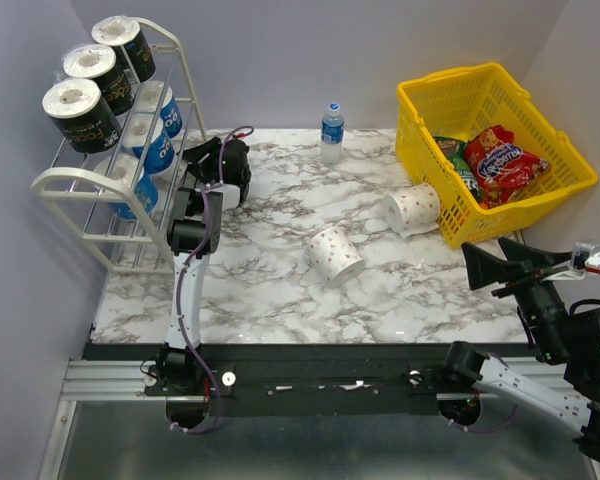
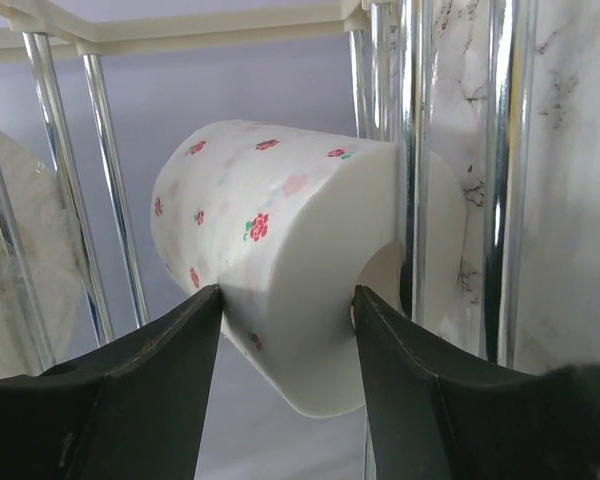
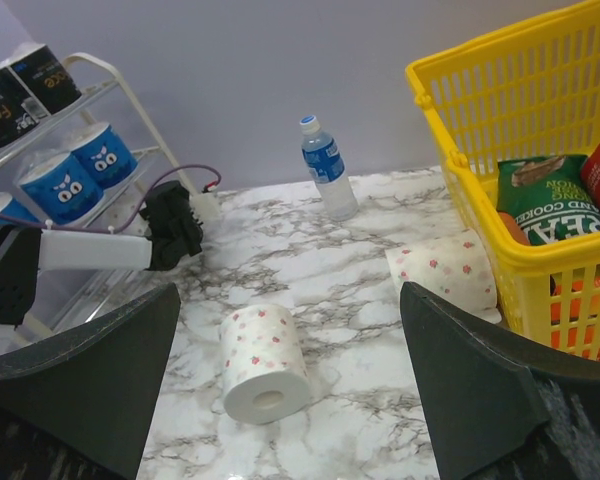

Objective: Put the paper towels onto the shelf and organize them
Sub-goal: Pick up the paper towel from the shelf.

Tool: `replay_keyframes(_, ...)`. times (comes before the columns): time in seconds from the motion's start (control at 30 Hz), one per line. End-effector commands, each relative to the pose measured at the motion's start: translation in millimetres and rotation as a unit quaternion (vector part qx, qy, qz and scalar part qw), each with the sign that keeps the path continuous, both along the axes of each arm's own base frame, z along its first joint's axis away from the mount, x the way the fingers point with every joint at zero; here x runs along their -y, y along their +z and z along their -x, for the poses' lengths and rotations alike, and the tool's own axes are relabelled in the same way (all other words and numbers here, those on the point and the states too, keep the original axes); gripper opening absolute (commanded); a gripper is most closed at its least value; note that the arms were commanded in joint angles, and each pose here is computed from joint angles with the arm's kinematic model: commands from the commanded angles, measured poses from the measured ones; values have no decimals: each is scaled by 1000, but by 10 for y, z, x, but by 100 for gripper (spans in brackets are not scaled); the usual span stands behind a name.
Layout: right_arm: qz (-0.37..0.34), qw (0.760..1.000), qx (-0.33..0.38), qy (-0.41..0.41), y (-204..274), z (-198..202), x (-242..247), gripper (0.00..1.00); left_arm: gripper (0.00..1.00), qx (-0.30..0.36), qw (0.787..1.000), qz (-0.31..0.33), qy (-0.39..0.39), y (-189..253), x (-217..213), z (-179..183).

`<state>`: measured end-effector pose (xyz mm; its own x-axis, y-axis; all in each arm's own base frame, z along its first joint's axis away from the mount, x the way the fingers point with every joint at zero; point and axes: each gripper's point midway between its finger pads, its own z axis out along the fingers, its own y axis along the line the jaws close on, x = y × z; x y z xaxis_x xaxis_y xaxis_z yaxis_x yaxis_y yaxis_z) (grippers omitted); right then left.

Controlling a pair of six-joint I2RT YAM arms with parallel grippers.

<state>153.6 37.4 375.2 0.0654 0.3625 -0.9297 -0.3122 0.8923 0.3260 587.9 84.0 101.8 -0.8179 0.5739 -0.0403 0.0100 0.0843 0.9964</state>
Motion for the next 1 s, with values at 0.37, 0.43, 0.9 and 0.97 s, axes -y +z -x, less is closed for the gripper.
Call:
replay_keyframes(0.37,-12,1000,6,-13,76,-13,50,100,38,83,996,-34,15,562,-27,85)
replay_keyframes(0.43,-13,1000,8,-10,69,-3,54,100,36,90,995,-35,10,651,40,95)
replay_keyframes(0.9,-22,1000,14,-10,57,36,115,100,34,118,992,-39,-30,1018,597,85)
replay_keyframes(0.97,-24,1000,14,-7,51,43,113,100,34,122,991,-39,-34,1064,643,83)
